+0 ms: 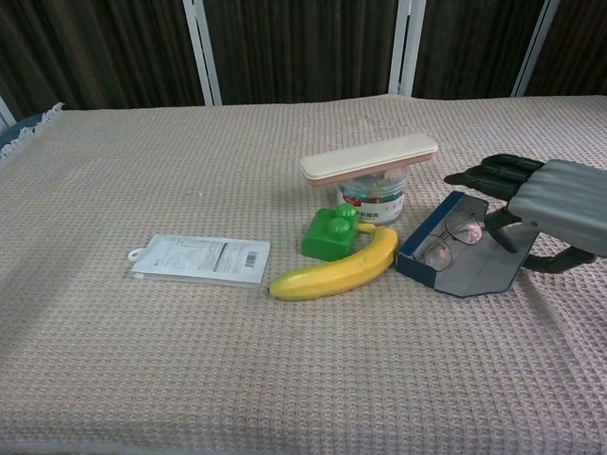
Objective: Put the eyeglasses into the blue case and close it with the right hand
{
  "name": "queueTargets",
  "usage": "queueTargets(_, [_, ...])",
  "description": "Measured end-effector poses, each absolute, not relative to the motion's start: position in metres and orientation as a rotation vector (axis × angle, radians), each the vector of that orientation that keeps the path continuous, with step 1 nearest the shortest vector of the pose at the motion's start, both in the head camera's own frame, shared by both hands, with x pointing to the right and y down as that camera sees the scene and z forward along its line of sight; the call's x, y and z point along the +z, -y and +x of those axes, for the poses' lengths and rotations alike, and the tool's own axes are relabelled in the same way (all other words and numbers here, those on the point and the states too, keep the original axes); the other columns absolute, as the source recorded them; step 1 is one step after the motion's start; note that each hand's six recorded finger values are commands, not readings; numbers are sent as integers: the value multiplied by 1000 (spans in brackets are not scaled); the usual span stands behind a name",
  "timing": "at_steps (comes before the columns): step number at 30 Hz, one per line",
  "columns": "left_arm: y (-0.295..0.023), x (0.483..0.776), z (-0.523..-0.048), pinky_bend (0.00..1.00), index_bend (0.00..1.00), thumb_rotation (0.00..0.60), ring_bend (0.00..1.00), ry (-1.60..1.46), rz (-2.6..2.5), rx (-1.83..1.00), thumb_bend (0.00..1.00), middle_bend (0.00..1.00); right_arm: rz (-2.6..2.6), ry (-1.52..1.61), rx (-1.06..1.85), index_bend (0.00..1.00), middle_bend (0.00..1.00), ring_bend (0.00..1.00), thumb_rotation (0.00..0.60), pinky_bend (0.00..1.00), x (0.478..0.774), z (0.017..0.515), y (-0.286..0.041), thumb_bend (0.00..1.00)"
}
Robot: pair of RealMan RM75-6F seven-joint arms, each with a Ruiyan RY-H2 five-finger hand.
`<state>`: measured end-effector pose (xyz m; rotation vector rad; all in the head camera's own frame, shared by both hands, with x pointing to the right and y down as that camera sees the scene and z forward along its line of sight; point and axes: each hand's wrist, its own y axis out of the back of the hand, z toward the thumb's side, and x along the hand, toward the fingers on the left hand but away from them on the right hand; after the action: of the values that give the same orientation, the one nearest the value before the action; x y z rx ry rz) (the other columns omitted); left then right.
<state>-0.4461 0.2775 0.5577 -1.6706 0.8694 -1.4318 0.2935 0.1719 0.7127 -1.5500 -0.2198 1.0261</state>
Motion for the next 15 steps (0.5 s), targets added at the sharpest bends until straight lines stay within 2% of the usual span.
queueTargets(15, [-279, 556, -445, 20, 0, 600, 0, -870, -1677, -1422, 425, 0, -1615, 152, 1018, 742, 105, 0, 600, 19, 670, 326, -214, 600])
